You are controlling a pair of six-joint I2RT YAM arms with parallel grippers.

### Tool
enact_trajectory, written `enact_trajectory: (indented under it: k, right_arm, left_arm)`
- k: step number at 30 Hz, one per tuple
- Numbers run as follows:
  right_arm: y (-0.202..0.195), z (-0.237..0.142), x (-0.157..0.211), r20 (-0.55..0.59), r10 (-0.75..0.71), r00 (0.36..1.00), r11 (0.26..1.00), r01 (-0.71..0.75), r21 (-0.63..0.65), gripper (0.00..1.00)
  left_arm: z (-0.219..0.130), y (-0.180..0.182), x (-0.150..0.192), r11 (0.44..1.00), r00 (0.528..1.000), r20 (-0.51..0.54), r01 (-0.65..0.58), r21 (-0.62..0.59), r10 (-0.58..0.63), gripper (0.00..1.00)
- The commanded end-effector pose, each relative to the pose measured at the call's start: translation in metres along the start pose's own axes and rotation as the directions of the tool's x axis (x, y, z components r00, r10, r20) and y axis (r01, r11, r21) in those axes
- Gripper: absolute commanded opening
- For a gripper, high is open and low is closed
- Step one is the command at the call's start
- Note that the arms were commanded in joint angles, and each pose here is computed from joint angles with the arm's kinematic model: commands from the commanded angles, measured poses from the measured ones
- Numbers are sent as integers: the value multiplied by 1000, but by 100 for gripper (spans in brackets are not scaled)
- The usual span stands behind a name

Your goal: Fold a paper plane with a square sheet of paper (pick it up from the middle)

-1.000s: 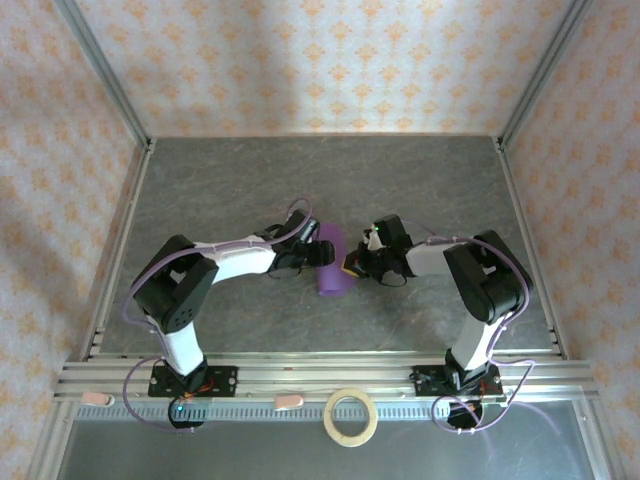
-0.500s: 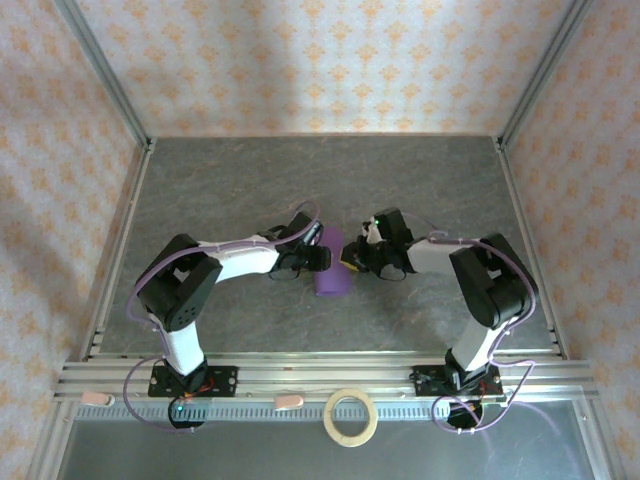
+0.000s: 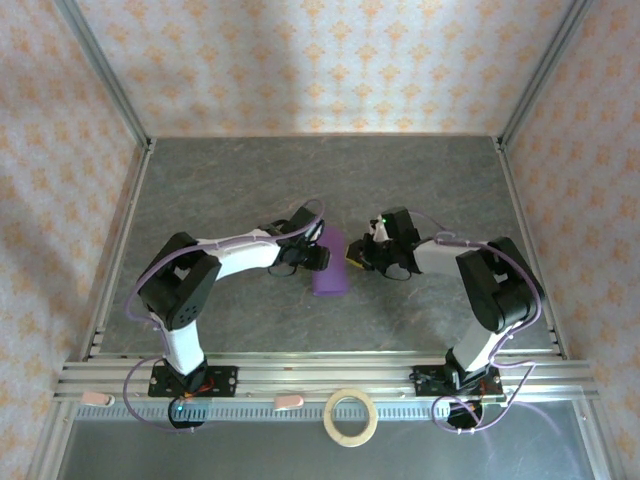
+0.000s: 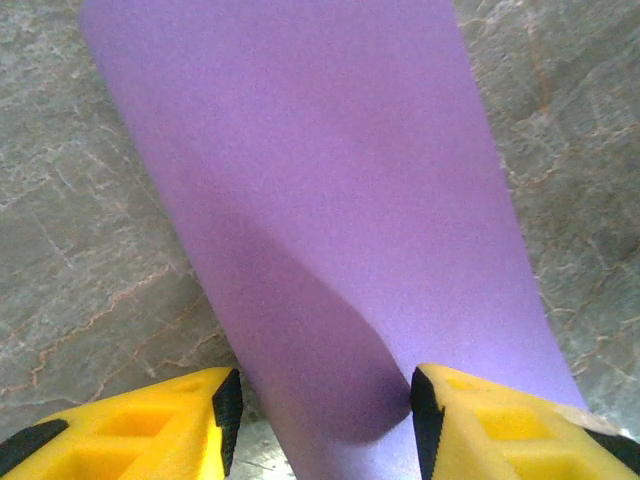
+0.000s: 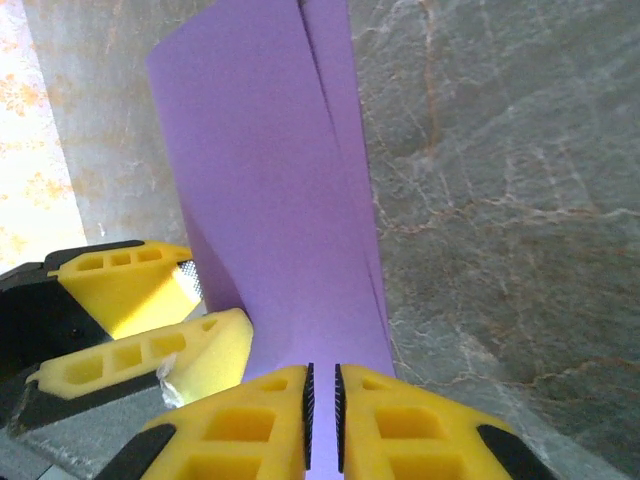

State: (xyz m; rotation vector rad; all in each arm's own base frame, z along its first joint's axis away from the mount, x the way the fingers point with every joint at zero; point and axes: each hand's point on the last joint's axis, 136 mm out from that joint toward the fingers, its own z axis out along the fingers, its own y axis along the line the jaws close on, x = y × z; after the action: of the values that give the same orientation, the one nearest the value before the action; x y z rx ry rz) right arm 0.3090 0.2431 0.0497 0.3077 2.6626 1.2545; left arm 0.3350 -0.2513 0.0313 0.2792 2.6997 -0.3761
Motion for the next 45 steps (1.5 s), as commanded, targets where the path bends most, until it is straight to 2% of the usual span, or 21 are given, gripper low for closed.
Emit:
enact_trajectory:
  k: [1, 13, 24, 45]
  right_arm:
    - [2, -8, -7, 42, -7, 999, 1000, 8, -3, 16]
    - [-4, -8, -6, 41, 1, 999, 1000, -1, 1, 16]
    - [-8, -7, -5, 41, 7, 999, 1000, -7, 3, 16]
    - [-11, -4, -5, 28, 8, 1000, 1000, -8, 7, 16]
  left_arm:
    - [3, 6, 7, 999, 998, -53, -44, -19, 43, 53]
    - [2, 13, 9, 995, 992, -82, -97, -35, 94, 55]
    - [9, 15, 4, 996, 994, -76, -80, -45, 76, 55]
    - [17, 18, 11, 985, 980, -118, -164, -47, 157, 58]
